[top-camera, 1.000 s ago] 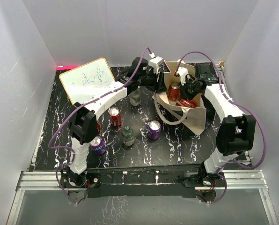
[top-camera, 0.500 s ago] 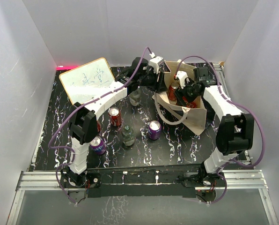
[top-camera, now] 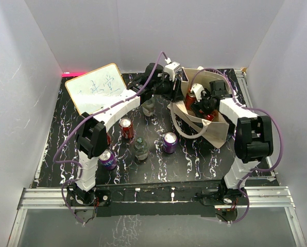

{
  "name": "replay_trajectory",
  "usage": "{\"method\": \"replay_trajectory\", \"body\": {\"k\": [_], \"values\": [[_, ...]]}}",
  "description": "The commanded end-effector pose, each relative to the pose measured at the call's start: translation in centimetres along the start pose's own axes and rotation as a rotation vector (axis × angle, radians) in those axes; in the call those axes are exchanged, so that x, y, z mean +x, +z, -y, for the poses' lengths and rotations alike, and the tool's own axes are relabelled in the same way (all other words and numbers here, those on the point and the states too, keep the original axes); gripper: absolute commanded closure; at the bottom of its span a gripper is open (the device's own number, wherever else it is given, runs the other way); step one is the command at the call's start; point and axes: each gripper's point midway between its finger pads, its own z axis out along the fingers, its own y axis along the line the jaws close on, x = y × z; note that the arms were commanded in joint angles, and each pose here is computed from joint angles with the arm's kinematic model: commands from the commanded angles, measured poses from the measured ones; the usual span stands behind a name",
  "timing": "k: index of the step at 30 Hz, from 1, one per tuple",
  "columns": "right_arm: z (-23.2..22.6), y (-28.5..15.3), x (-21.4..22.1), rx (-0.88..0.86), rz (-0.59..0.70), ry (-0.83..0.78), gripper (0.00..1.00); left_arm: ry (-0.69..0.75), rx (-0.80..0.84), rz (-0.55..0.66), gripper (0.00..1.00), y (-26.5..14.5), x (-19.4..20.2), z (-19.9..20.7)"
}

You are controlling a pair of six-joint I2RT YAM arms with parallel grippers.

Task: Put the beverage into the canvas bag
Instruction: Pick up the drink from the canvas bag.

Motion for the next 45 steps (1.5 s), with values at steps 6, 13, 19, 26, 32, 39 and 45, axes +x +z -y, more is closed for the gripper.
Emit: {"method": "replay_trajectory", "body": {"k": [6,13,19,26,32,39,45], "values": [[-6.0,2.3,7.9,-0.138,-0.16,0.044,0.23,0.025,-0.012,0.037,0.52,-1.0,-1.5,0.2],[-6.4,2.9,8.3,-0.159,-0.178,0.101,0.37,0.035,-0.017,0.049,0.52,-0.9,-2.0,0.2],[-5.4,1.4,4.3,-0.179,-0.097,0.119,0.67,0.032,-0.017,0.054,0.52,-0.8,-2.1,0.2],[-3.5,-2.9,-1.7,-0.135,0.041,0.103,0.92,0.033,-0.02,0.065,0.52,-0.8,-2.6,0.2],[-2.0,-6.4,-5.6,-0.077,0.14,0.091,0.92,0.024,-0.02,0.084,0.51,-0.7,-3.3,0.3],[-0.9,-9.2,-8.6,-0.024,0.218,0.113,0.92,0.016,-0.014,0.078,0.51,-0.5,-3.0,0.3],[0.2,-11.3,-10.7,0.034,0.279,0.133,0.92,0.01,-0.015,0.077,0.51,-0.4,-2.8,0.2]]}}
